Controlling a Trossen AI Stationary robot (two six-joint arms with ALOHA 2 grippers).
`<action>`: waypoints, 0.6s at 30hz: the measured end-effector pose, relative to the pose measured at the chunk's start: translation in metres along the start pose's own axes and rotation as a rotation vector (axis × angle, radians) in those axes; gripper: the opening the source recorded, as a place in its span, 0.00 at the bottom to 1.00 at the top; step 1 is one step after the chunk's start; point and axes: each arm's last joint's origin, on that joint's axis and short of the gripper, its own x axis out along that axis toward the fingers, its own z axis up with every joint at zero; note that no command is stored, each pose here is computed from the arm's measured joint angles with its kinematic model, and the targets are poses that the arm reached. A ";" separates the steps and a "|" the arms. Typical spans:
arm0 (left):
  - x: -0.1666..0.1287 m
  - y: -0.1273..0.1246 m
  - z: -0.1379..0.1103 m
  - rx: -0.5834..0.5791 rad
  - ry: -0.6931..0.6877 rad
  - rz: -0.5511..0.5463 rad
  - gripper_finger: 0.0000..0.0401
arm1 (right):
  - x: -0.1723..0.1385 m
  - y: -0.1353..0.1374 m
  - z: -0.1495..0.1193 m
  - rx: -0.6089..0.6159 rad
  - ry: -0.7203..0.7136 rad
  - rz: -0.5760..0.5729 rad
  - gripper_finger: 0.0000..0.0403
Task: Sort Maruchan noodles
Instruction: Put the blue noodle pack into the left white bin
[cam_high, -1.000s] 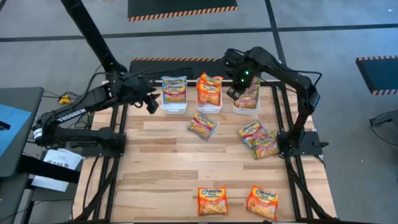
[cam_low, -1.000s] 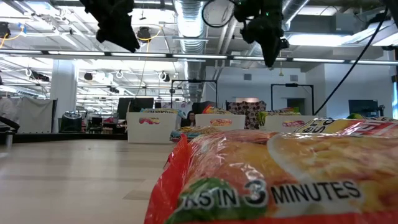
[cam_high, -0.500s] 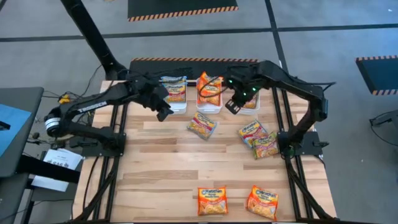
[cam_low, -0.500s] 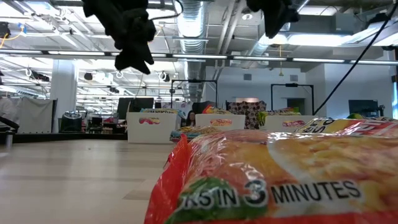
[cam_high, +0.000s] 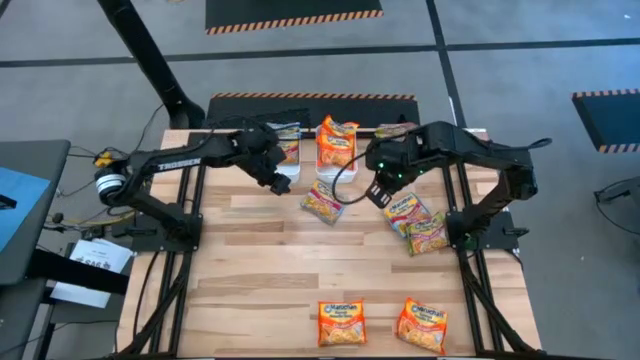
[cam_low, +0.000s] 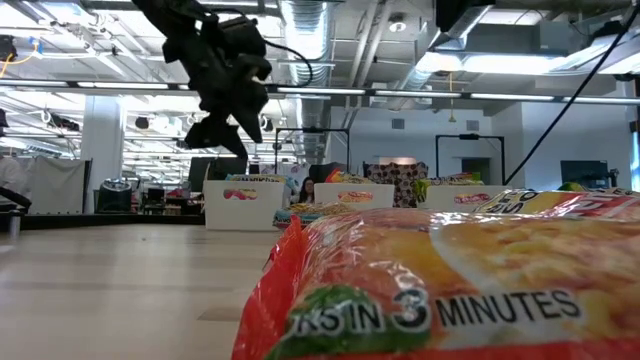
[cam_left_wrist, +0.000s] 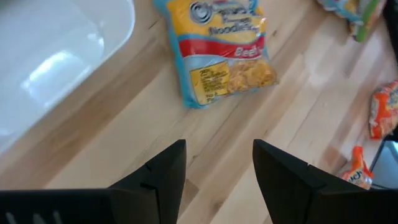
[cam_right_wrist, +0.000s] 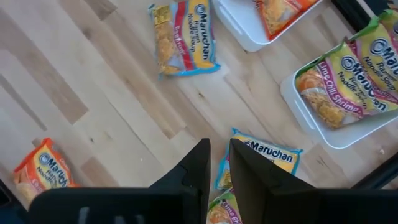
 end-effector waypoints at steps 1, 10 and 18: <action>0.004 0.000 0.000 -0.015 0.006 0.005 0.43 | 0.000 0.001 -0.001 -0.009 0.000 0.002 0.21; 0.033 -0.015 -0.001 -0.125 -0.014 -0.003 0.43 | 0.000 0.000 -0.001 -0.120 0.006 -0.005 0.21; 0.043 -0.021 -0.006 -0.228 -0.120 0.141 0.43 | 0.001 -0.004 0.002 -0.251 0.006 -0.011 0.21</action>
